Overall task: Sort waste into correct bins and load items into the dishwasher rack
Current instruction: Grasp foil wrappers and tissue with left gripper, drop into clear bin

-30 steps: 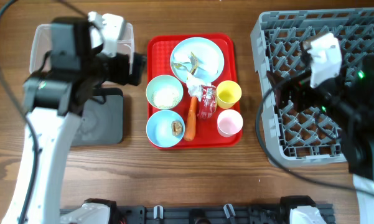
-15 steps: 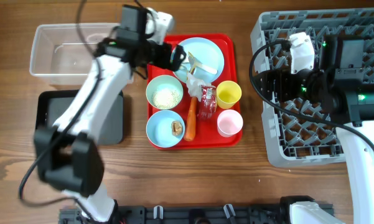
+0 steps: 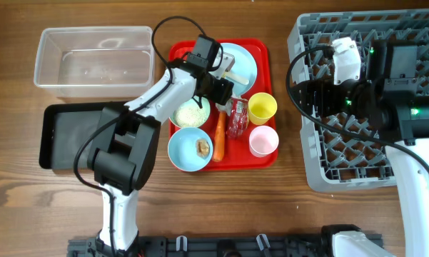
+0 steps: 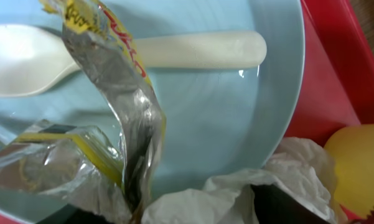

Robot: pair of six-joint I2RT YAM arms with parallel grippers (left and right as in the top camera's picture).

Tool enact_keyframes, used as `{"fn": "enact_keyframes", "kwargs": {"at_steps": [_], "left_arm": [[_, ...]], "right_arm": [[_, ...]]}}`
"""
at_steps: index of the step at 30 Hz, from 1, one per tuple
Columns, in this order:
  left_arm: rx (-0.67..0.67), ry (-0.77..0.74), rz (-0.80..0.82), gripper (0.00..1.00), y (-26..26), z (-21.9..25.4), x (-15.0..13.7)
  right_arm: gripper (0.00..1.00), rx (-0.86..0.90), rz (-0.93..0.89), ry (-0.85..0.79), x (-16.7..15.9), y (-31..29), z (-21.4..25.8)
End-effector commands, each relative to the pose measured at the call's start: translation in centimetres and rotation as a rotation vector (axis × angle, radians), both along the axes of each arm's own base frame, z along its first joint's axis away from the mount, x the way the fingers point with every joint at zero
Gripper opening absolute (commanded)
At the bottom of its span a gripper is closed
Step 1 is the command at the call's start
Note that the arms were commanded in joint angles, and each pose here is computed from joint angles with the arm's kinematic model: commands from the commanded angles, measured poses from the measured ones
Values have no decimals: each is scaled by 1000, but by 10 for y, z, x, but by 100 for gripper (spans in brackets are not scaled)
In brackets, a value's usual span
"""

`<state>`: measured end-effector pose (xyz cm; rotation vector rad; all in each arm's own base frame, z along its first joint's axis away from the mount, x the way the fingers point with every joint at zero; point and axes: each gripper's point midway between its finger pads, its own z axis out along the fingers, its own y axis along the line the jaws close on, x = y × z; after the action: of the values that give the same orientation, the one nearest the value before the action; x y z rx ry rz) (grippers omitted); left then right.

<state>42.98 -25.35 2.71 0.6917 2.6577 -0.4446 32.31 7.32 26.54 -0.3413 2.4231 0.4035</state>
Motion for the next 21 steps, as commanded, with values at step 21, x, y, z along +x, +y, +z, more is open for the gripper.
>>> {"fn": "enact_keyframes", "kwargs": {"at_steps": [21], "left_arm": [[-260, -233, 285, 4, 36, 171, 32]], "right_arm": [[89, 15, -1, -10, 3, 3, 6]]}}
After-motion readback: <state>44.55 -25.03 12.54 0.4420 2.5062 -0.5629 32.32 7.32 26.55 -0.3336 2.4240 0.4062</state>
